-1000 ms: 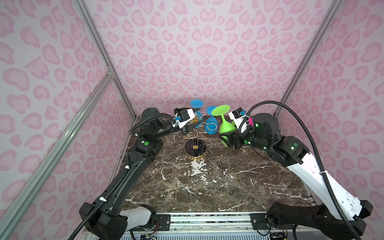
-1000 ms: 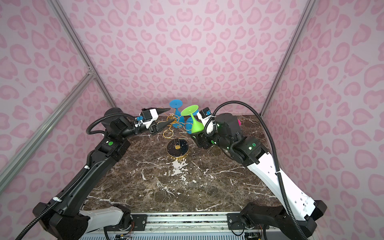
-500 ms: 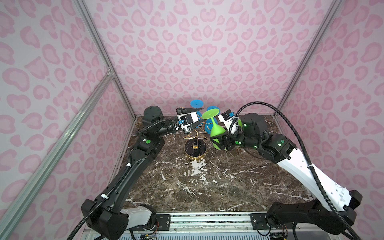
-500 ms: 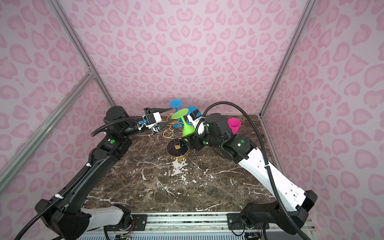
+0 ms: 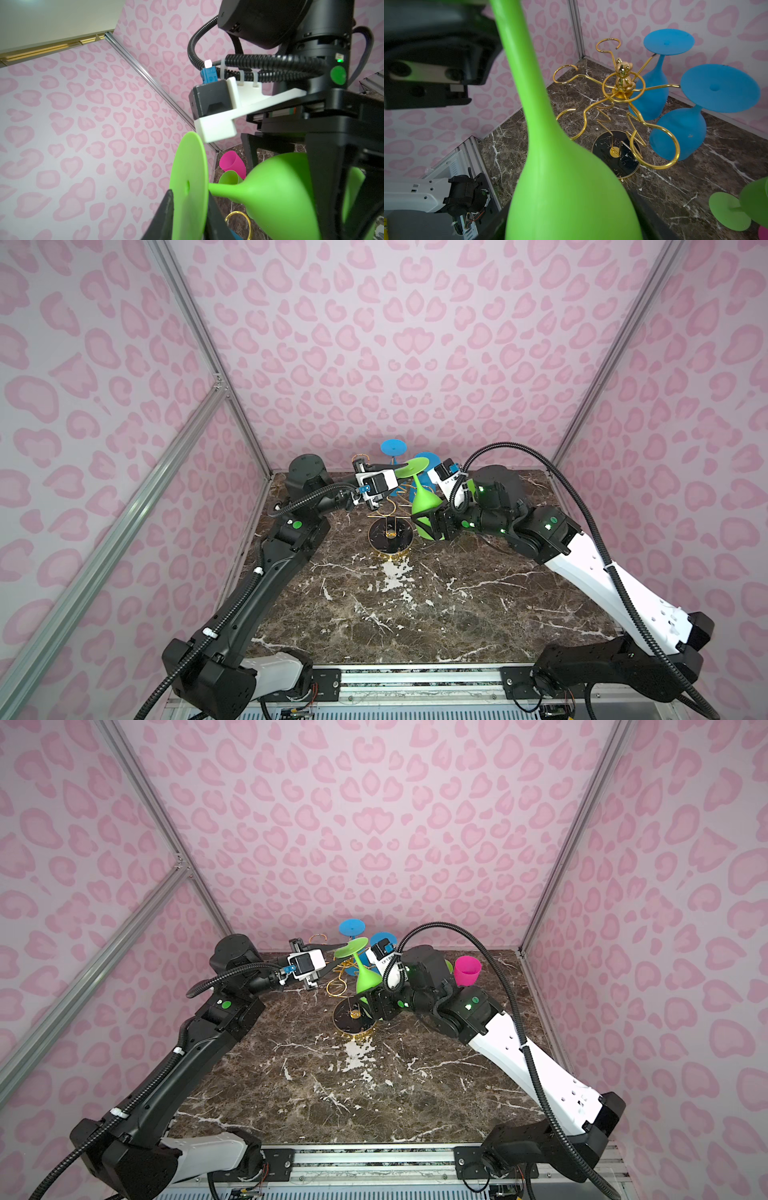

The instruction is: Take the wine glass off the wine glass rack

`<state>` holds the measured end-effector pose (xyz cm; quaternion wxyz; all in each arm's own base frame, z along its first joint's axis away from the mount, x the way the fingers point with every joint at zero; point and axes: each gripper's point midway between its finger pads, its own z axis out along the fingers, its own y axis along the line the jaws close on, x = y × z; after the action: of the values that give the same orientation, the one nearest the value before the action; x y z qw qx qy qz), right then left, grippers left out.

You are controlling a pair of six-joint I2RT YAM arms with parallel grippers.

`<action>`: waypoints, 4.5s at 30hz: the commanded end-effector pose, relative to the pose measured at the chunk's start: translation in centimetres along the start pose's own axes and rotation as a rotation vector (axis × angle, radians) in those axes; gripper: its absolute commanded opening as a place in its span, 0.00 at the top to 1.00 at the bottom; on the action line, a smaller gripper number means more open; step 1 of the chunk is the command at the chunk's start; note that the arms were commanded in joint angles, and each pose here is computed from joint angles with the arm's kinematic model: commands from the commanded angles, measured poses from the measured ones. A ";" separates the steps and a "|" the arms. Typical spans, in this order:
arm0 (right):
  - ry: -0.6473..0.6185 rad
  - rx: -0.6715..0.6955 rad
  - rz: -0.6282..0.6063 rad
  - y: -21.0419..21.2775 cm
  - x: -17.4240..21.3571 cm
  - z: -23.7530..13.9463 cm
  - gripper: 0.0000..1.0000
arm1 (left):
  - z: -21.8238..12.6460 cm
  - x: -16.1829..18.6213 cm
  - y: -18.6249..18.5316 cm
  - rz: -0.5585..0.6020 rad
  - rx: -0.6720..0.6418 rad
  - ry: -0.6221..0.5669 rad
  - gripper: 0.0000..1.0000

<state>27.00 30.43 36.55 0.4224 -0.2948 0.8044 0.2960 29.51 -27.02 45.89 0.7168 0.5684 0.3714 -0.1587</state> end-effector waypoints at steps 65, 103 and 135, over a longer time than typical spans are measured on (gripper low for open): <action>-0.558 0.064 0.064 -4.7 -4.9 -7.0 0.37 | -1.1 3.9 5.6 -0.532 -0.255 0.056 0.97; -0.563 0.355 0.190 -9.8 -2.7 -13.3 1.00 | -2.2 5.8 8.4 -0.715 -0.376 0.123 0.09; 0.522 0.865 0.520 -21.6 20.5 -16.7 1.00 | -13.7 -2.1 15.4 -0.562 -0.787 -0.029 0.01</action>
<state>24.69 1.59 22.35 0.2308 0.0474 0.9718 0.0052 33.87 -10.42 56.18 0.8001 0.1280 0.5432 -0.2198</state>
